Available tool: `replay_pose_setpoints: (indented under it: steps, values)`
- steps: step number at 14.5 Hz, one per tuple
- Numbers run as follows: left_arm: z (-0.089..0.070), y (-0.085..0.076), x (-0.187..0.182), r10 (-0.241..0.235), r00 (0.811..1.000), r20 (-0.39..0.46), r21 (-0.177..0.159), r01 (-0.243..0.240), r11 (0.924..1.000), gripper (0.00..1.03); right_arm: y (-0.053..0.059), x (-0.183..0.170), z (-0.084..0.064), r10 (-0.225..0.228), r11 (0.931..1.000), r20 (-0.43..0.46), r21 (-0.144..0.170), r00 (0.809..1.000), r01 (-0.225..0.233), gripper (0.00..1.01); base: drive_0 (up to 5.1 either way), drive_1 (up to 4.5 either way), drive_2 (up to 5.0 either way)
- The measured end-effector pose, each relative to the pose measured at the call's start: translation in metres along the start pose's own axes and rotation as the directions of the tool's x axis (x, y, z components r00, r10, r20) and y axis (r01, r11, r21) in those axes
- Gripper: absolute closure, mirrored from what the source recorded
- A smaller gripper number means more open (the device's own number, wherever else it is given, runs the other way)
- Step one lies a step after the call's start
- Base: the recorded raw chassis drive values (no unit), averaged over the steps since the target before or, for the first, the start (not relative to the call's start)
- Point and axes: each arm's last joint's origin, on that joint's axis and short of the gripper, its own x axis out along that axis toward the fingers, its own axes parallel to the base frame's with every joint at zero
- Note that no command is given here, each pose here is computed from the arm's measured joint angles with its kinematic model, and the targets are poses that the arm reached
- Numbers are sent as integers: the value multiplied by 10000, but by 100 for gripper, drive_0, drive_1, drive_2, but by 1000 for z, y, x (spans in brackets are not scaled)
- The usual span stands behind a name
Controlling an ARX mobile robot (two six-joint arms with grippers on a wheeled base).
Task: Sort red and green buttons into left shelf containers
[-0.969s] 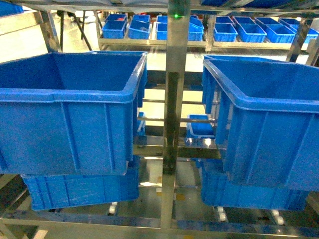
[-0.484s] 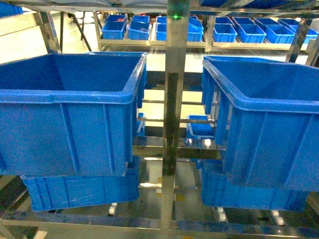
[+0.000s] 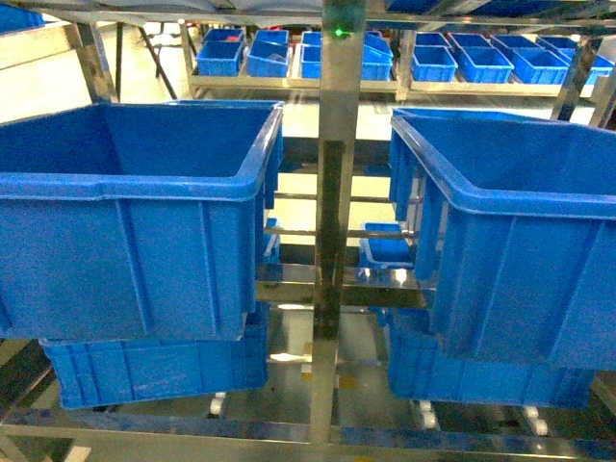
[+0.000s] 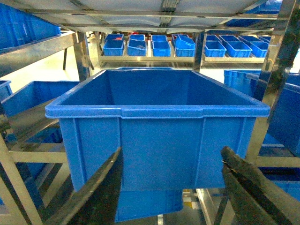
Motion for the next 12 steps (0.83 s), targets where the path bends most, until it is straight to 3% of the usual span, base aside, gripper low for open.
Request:
replay_pose_setpoints:
  steps: [2,3,12]
  values:
    - [0,0,0,0,10000,0,0,0,10000,11,0,0,0,0,10000,0,-4,10000,0,18,0,0,0]
    - [0,0,0,0,10000,0,8,0,10000,4,0,0,0,0,10000,0,0,10000,0,2,0,0,0]
    - [0,0,0,0,10000,-4,4,0,10000,5,0,0,0,0,10000,0,0,10000,0,3,0,0,0]
